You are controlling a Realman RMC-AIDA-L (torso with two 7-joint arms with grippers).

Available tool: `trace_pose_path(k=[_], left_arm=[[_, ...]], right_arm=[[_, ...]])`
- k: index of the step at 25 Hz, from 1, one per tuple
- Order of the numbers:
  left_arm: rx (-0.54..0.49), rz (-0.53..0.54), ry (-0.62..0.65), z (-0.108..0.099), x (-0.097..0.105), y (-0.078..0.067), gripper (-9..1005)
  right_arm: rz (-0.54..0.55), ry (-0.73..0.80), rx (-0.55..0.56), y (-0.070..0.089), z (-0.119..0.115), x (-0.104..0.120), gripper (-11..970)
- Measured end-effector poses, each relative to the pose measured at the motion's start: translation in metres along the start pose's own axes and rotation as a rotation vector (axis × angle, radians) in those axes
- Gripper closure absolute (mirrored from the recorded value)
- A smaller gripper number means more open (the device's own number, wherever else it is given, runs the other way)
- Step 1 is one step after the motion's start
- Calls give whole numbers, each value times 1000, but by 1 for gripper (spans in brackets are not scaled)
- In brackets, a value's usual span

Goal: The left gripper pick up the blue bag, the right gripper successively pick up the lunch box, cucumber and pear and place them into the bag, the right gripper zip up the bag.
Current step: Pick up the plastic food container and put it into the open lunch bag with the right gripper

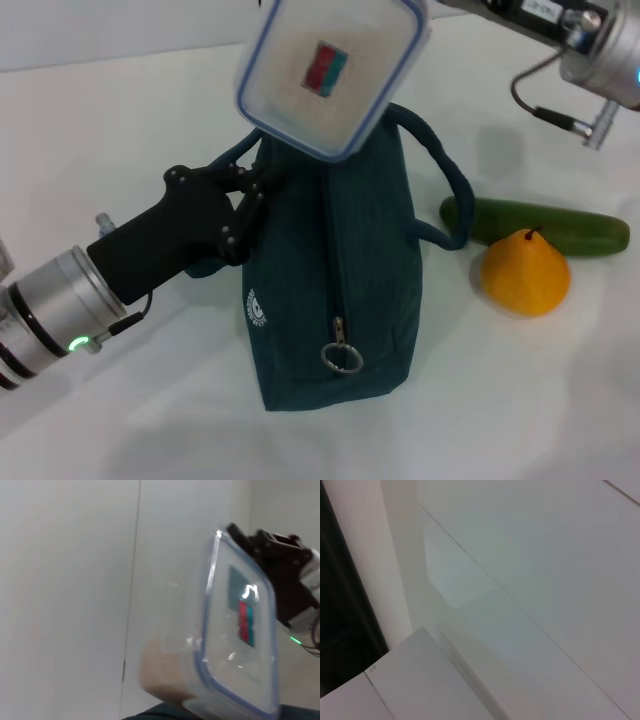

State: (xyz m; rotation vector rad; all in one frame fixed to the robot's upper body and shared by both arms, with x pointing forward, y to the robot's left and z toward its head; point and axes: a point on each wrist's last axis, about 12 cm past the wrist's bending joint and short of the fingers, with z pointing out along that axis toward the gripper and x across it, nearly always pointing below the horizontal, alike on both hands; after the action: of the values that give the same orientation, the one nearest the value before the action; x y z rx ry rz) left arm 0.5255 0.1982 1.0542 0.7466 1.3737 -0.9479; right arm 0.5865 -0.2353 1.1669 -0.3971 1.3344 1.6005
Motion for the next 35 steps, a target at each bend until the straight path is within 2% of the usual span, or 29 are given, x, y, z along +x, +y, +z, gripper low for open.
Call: trace_pose_path(k=[12, 18, 24, 31, 35], left_arm=[[-34, -1, -16, -3, -2, 4, 952], [-38, 1, -18, -3, -3, 6, 952], [-38, 8, -23, -1, -4, 7, 952], [-43, 9, -26, -1, -5, 8, 952], [-45, 7, -28, -1, -5, 7, 952]], right_arm=[[-20, 61, 53, 8, -38, 12, 816], [-26, 96, 128, 3, -48, 17, 813], [-59, 205, 216, -8, -41, 21, 810], [-120, 366, 186, -11, -18, 28, 806], [-142, 377, 170, -9, -15, 28, 804]])
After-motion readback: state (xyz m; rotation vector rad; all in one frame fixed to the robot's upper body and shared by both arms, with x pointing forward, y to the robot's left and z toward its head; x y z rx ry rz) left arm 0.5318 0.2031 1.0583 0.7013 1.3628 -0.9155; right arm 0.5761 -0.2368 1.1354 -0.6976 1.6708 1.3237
